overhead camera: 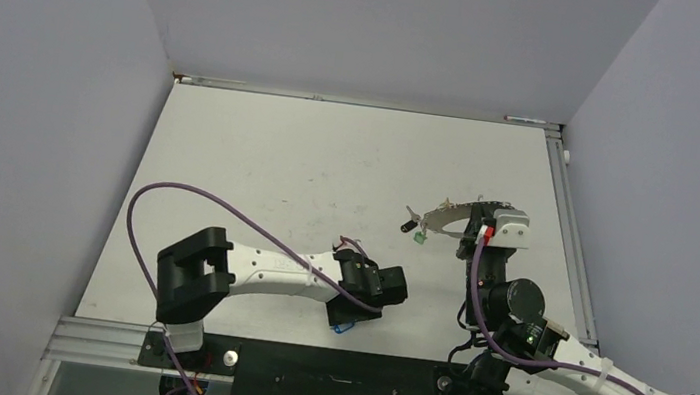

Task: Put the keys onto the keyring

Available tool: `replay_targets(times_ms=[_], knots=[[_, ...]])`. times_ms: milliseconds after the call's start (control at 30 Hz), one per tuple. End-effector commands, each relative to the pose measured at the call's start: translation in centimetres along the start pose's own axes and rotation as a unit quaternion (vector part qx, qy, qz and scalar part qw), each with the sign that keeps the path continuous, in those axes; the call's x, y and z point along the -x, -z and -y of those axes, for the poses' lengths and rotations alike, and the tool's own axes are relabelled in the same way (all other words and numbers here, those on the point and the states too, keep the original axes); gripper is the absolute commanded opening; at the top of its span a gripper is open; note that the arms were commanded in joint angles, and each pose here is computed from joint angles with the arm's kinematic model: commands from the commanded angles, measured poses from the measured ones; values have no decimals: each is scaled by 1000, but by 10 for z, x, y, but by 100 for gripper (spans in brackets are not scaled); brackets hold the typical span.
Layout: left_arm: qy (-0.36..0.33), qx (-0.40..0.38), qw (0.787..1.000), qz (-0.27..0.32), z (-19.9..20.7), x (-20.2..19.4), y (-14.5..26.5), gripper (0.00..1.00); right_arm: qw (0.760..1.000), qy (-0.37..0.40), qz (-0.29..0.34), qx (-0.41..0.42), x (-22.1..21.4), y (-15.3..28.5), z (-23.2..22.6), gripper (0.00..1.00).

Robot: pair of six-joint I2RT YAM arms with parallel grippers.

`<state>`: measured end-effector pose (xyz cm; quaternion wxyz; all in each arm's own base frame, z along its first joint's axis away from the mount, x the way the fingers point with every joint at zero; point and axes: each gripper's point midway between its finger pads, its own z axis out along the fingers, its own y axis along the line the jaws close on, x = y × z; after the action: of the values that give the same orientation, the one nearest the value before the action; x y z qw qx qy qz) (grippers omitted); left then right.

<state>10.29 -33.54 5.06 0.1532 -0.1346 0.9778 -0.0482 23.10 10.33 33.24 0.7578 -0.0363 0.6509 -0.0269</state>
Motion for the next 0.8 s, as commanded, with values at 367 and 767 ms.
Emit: replay_targets(times_ms=[367,767], knots=[[47,22,998,35,-3,12,-29,44,1000,-24,11,4,7,-1,-1,5],[39,8,999,26,0,12,-38,14,1000,-18,9,8,6,-3,-5,5]])
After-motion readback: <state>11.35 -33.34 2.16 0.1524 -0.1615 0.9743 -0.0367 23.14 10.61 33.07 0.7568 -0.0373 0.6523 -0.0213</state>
